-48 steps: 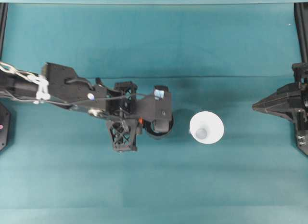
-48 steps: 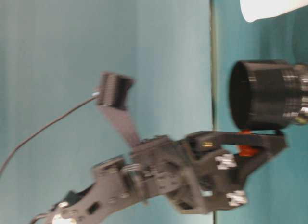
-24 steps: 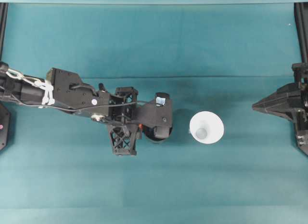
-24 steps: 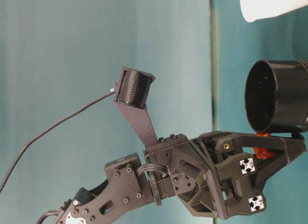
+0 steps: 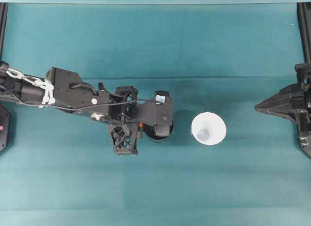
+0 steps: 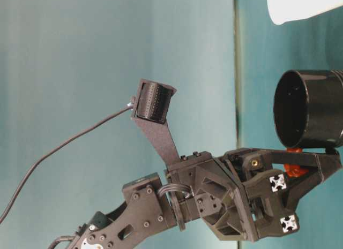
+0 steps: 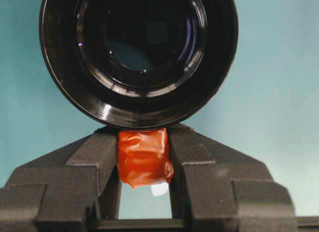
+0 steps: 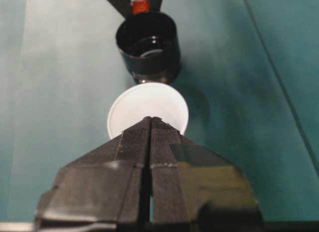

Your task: Put the paper cup into the moved red handle cup holder.

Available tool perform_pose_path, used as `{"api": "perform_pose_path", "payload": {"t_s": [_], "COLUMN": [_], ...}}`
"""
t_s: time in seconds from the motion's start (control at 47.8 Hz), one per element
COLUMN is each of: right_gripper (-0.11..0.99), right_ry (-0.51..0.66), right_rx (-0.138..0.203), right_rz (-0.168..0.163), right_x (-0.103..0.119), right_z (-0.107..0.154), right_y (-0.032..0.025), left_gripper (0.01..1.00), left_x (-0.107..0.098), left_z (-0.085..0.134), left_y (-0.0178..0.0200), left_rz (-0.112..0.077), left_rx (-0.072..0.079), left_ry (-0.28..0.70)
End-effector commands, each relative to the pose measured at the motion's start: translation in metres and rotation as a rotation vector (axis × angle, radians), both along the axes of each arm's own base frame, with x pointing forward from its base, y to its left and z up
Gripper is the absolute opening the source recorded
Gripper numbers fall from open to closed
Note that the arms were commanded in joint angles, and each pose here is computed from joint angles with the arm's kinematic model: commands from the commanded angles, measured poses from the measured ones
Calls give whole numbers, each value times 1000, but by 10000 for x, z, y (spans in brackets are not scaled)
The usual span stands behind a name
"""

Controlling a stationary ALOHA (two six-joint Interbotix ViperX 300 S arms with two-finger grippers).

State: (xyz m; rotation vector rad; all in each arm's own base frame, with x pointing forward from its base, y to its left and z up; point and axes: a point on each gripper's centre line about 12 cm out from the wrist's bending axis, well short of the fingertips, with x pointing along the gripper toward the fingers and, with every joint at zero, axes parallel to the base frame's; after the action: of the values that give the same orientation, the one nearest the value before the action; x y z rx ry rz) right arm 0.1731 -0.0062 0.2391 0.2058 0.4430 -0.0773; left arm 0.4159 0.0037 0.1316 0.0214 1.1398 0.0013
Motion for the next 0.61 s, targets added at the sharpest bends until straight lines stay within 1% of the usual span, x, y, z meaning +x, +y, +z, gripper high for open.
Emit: {"api": "perform_pose_path", "payload": {"t_s": [0.0, 0.021, 0.063, 0.272, 0.314, 0.335, 0.502, 0.544, 0.586], "right_gripper": [-106, -106, -106, -106, -106, -106, -106, -106, -106], "right_ry": [-3, -3, -2, -3, -3, 0, -2, -2, -2], "right_rx": [2, 2, 1, 2, 2, 3, 1, 3, 3], "right_rz": [-3, -3, -3, -3, -3, -3, -3, -3, -3], "right_x": [16, 16, 15, 13, 13, 14, 15, 15, 15], "right_z": [16, 16, 10, 13, 13, 9, 10, 10, 10], "right_y": [-4, -4, -4, -4, -4, -4, -4, -4, -4], "left_gripper": [271, 272, 272, 280, 294, 328, 831, 913, 937], "left_x": [18, 18, 18, 22, 22, 18, 18, 18, 18], "left_z": [39, 39, 39, 38, 44, 39, 39, 39, 39], "left_y": [2, 2, 15, 15, 15, 15, 15, 15, 15], "left_rz": [-3, -3, 0, -2, 0, 0, -2, -3, -3], "left_rx": [3, 3, 3, 4, 3, 3, 4, 5, 5], "left_ry": [-18, -18, -18, -18, -20, -18, -18, -18, -18]}}
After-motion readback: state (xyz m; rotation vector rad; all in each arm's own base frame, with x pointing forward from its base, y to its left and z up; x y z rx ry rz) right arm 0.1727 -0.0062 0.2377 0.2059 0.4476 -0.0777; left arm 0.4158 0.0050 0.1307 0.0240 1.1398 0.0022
